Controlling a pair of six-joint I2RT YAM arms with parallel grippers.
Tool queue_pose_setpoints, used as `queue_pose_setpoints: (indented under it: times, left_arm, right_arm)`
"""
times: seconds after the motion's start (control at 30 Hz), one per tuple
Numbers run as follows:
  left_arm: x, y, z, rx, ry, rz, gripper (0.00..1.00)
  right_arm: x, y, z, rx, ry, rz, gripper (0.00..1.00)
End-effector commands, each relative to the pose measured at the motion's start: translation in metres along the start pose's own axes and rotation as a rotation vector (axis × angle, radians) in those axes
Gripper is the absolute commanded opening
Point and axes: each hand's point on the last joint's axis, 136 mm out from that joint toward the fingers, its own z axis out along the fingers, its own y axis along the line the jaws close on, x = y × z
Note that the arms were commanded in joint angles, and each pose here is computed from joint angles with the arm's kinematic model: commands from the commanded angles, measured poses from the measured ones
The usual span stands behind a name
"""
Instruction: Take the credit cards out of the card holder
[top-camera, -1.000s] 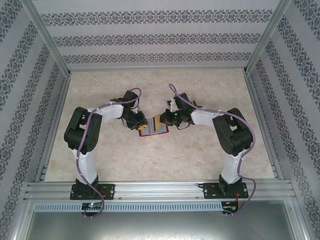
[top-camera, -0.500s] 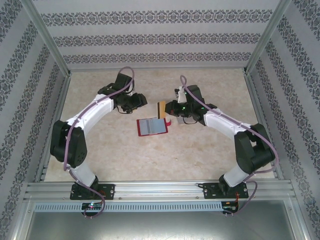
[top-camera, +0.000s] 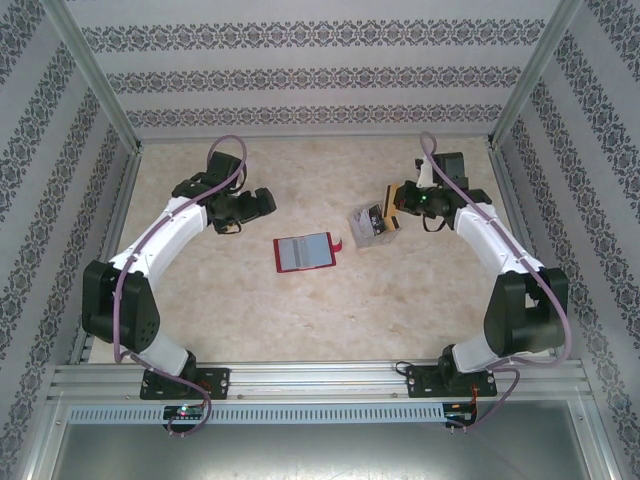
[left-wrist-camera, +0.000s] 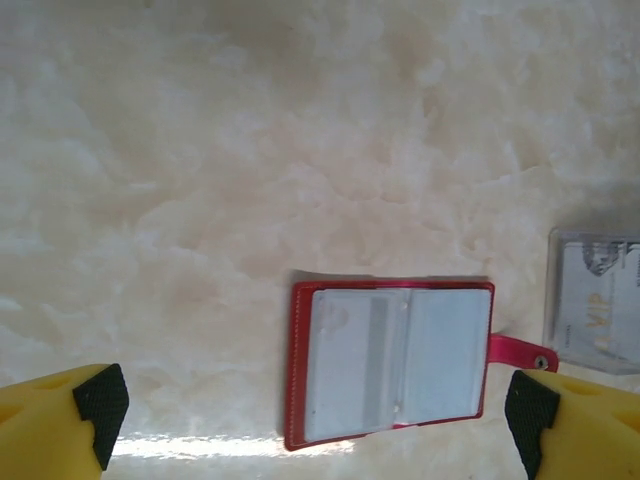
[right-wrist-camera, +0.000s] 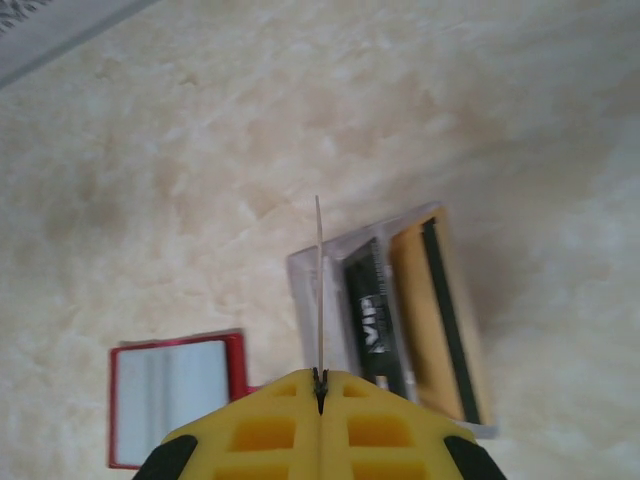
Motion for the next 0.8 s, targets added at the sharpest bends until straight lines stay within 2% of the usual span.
queue_pose_setpoints:
  times: [0.0,0.3,0.77]
  left_arm:
    - [0.0,0.008,-0.011,0.007,-0.021,0.04,0.99]
    - [0.004,0.008,-0.006,0.03,0.008,0.037,0.99]
    - [0.016,0.013,0.008,0.022,0.064,0.025,0.99]
  right_arm:
    - [0.011,-0.014,0.008,0.063,0.104,-0.122,0.0]
    - [0.01,-0.027,0.029,0.112,0.267,-0.203,0.0]
    - [0.02,-0.036,0.047,0.123,0.364,-0.225,0.0]
